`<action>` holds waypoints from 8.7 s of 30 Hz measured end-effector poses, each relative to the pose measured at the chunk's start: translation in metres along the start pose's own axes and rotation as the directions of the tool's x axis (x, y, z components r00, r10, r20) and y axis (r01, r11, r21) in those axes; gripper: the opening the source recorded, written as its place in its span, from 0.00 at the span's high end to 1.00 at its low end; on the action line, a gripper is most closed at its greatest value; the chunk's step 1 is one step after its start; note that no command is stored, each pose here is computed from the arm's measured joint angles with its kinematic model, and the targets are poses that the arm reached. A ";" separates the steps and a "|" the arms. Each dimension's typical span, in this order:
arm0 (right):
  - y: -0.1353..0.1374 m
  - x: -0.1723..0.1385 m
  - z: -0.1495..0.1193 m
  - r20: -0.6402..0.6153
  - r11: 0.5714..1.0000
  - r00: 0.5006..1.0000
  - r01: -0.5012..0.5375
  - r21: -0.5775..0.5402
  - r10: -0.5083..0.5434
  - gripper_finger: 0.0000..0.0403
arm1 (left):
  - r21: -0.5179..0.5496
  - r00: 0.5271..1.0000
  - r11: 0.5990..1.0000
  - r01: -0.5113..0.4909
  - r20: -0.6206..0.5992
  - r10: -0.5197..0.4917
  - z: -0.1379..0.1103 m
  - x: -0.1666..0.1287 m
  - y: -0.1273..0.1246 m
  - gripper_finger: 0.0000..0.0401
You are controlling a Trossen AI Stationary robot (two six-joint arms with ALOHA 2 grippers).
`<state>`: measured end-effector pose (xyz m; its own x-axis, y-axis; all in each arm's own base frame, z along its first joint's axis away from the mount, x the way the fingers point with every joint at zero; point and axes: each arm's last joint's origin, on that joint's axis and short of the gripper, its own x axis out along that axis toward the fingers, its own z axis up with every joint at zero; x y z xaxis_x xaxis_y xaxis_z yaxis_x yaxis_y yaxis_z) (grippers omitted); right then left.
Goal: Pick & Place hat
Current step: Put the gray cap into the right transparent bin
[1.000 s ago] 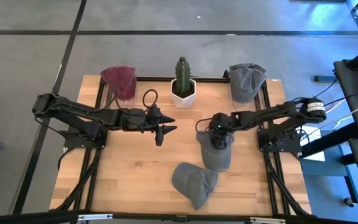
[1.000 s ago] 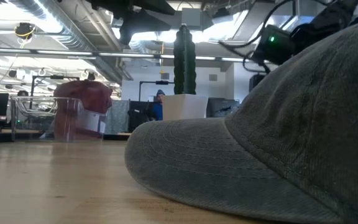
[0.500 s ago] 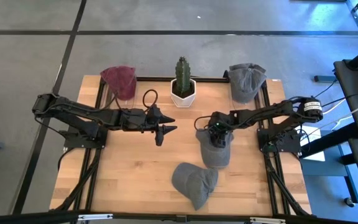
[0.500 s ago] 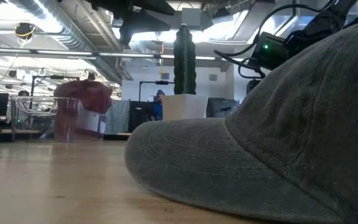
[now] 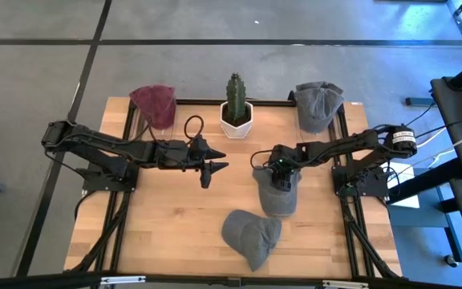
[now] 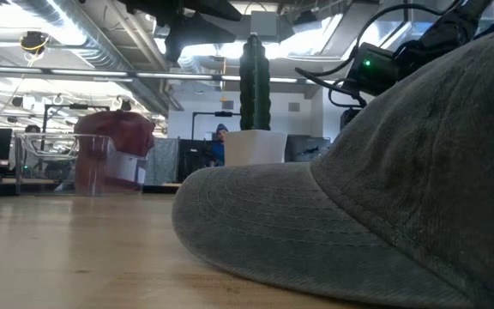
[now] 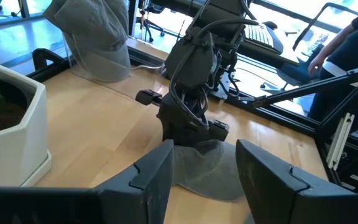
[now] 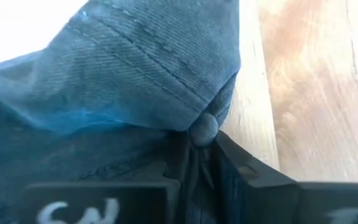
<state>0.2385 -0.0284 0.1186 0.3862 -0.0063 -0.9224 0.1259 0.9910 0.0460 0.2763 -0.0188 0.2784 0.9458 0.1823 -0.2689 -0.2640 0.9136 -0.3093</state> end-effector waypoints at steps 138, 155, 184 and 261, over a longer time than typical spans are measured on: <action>-0.089 -0.178 0.009 -0.083 0.370 0.362 0.886 -0.280 -0.928 0.33 | 0.026 1.000 1.000 -0.003 0.002 0.003 0.000 0.000 0.000 0.58; -0.039 -0.211 0.059 0.502 0.937 0.793 0.253 0.241 -0.344 0.32 | 0.007 0.991 0.992 0.124 -0.052 -0.123 -0.001 0.000 -0.004 0.58; 0.101 -0.144 0.017 0.474 0.836 0.845 -0.433 0.337 0.247 0.32 | -0.159 0.908 0.940 0.301 -0.252 -0.334 -0.019 -0.001 -0.014 0.37; 0.288 -0.007 -0.054 0.519 0.389 0.819 -0.573 0.721 0.245 0.94 | -0.184 0.887 0.944 0.274 -0.331 -0.322 -0.073 0.007 -0.066 0.37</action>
<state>0.2231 0.2643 0.1174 0.8214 0.1680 -0.5451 0.4865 0.2924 0.8233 0.2863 -0.1039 0.2306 0.8611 -0.2526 -0.4413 -0.0252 0.8456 -0.5332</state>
